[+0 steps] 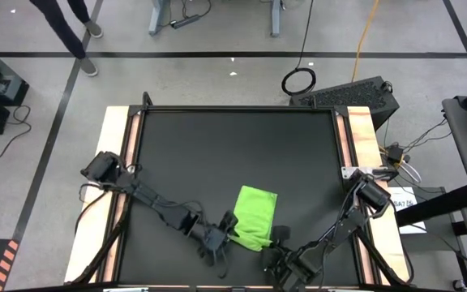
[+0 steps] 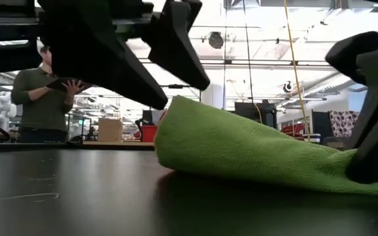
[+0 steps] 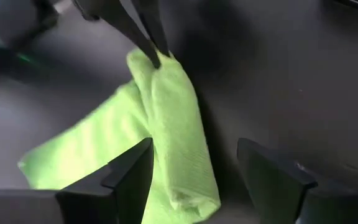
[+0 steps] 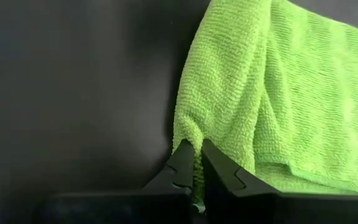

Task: Roll towel
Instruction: Roll the green towel on the table

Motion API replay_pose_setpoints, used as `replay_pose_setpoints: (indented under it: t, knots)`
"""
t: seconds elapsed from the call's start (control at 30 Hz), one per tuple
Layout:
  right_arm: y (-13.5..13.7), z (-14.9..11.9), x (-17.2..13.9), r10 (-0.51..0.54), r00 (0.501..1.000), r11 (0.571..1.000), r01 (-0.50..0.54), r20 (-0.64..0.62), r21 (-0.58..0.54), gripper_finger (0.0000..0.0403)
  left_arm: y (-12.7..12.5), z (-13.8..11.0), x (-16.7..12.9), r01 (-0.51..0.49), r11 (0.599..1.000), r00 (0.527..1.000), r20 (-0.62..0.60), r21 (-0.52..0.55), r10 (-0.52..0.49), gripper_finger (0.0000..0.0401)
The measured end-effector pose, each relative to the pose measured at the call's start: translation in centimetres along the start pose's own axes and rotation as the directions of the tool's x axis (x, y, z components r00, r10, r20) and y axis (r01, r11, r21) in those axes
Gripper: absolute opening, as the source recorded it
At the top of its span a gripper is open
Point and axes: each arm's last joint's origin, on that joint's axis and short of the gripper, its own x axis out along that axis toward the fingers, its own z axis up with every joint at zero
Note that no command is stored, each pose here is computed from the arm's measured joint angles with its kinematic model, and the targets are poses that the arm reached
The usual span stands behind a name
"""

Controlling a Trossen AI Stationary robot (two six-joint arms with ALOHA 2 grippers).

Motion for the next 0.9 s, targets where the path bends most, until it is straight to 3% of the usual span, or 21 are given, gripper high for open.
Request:
replay_pose_setpoints:
  t: [0.1, 0.27, 0.53, 0.67, 0.9]
  knots:
    - [-0.2, 0.6, 0.3, 0.035, 0.999, 0.999, -0.036, -0.015, -0.002, 0.0002, -0.6, 0.6, -0.2, -0.043, 0.998, 0.999, 0.019, 0.046, 0.042, 0.0238]
    - [-0.4, 1.1, 0.6, 0.049, 0.999, 0.999, -0.049, -0.007, -0.001, 0.0002, -1.2, 0.9, -0.3, -0.033, 0.994, 0.999, 0.019, 0.102, 0.031, 0.0238]
    - [-0.4, 1.2, 0.7, 0.050, 0.999, 0.999, -0.050, -0.008, 0.016, 0.0002, -2.3, -0.5, 1.5, 0.056, 0.979, 0.997, -0.059, 0.195, -0.045, 0.0238]
    - [-0.4, 1.3, 0.7, 0.064, 0.998, 0.998, -0.063, -0.013, 0.024, 0.0002, -2.3, -1.0, 2.2, 0.015, 0.970, 0.995, -0.101, 0.242, 0.010, 0.0238]
    - [-0.3, 1.4, 0.7, 0.093, 0.996, 0.995, -0.093, -0.017, 0.032, 0.0002, -0.7, -2.0, 2.8, -0.019, 0.987, 0.991, -0.128, 0.157, 0.039, 0.0238]
